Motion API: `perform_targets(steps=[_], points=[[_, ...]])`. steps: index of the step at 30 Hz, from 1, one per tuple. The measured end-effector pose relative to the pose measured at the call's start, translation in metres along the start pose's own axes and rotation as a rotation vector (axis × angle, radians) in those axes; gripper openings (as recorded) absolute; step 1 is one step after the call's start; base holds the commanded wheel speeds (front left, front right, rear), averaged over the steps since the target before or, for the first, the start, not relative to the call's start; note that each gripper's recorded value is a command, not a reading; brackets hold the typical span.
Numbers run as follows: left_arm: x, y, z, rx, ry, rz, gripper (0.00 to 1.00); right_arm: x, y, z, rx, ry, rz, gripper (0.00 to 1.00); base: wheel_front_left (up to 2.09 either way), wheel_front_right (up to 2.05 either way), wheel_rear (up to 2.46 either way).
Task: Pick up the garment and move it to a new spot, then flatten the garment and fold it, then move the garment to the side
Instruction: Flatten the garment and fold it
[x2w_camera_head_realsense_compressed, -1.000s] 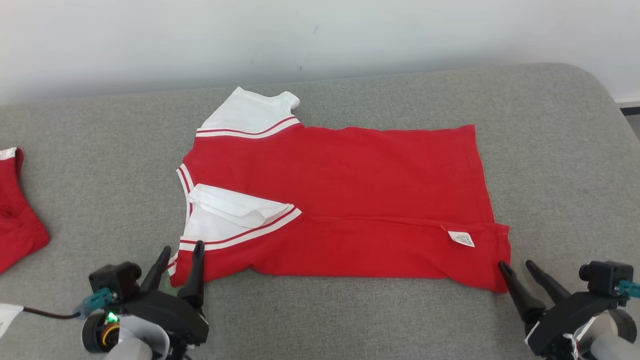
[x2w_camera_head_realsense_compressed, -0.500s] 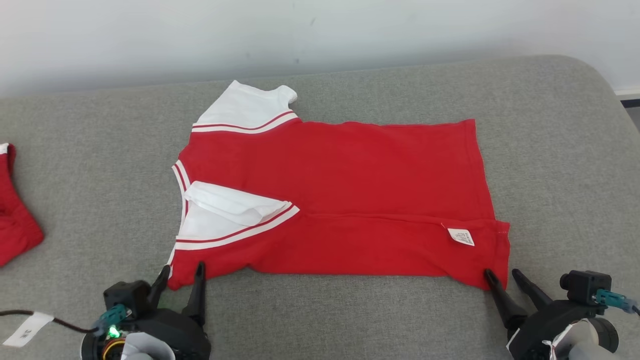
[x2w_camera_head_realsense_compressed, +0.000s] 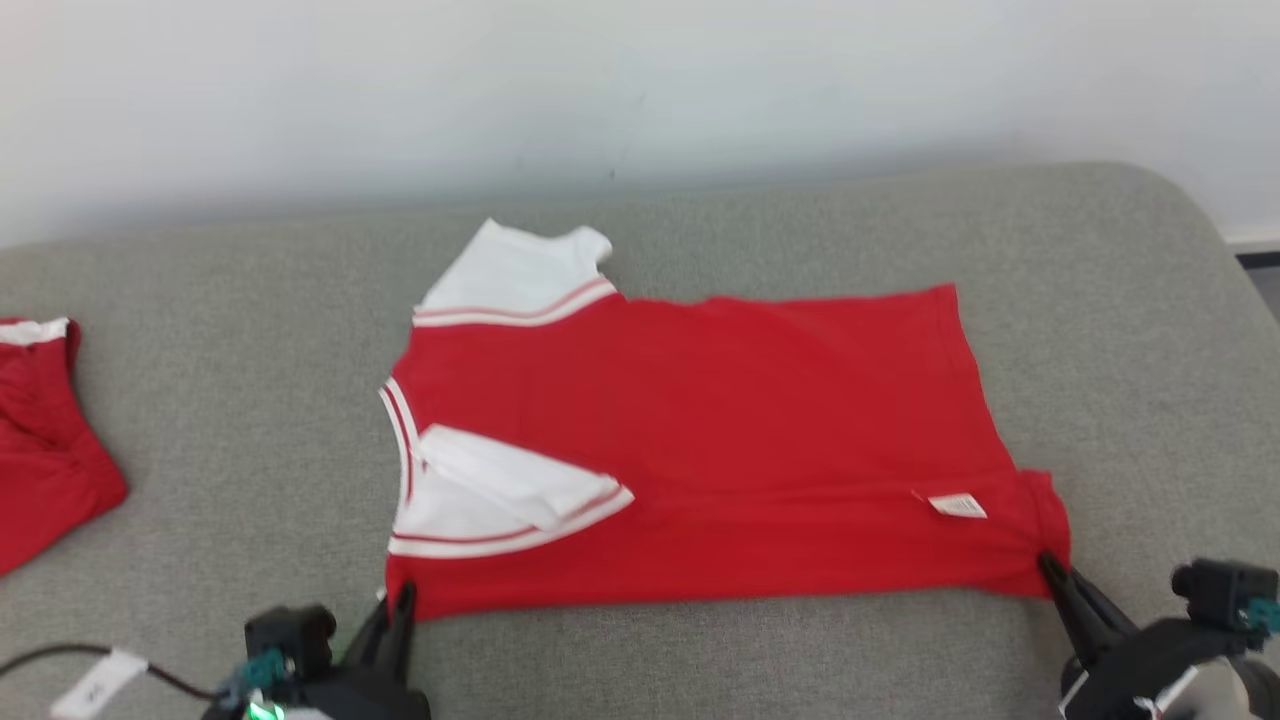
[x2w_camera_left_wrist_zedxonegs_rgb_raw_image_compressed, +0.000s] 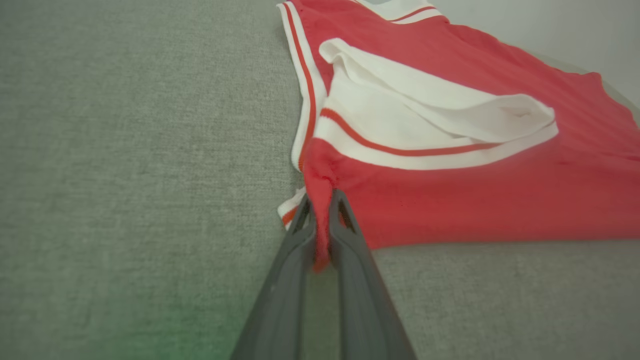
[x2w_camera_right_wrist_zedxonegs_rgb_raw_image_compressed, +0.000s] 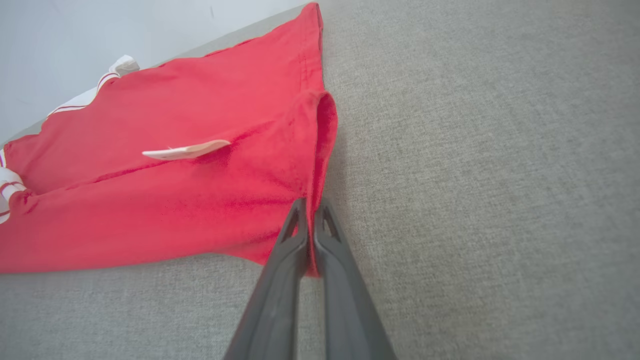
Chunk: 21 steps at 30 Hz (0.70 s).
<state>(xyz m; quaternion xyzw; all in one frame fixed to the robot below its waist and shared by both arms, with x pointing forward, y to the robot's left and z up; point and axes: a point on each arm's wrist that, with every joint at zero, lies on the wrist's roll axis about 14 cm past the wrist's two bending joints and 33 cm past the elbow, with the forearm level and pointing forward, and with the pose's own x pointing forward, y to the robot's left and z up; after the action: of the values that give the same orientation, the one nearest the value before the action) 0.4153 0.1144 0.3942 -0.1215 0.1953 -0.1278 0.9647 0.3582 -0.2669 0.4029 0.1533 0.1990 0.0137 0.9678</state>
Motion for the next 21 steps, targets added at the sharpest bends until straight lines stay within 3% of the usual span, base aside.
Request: perform_targets(steps=[11, 14, 18, 19, 20, 21], points=[[-0.056, -0.015, -0.036, -0.087, 0.028, 0.013, 0.00, -0.039, -0.020, -0.028, 0.021, 0.068, -0.042, 0.00, 0.00, 0.00, 0.00], [-0.068, -0.017, -0.041, -0.114, 0.030, 0.032, 0.00, -0.045, -0.030, -0.034, -0.049, 0.102, -0.050, 0.00, 0.00, 0.00, 0.00], [-0.079, -0.014, -0.039, -0.133, 0.020, 0.057, 0.00, -0.044, -0.023, -0.038, -0.051, 0.096, -0.038, 0.00, 0.00, 0.00, 0.00], [-0.079, -0.013, -0.036, -0.136, 0.008, 0.064, 0.27, -0.043, -0.022, -0.037, -0.044, 0.089, -0.038, 0.35, 0.00, 0.00, 0.00], [-0.079, -0.012, -0.033, -0.134, 0.000, 0.064, 0.98, -0.043, -0.021, -0.037, -0.041, 0.085, -0.038, 0.98, 0.00, 0.00, 0.00], [-0.081, -0.010, -0.032, -0.129, -0.004, 0.073, 1.00, -0.043, -0.020, -0.038, -0.048, 0.085, -0.037, 1.00, 0.00, 0.00, 0.00]])
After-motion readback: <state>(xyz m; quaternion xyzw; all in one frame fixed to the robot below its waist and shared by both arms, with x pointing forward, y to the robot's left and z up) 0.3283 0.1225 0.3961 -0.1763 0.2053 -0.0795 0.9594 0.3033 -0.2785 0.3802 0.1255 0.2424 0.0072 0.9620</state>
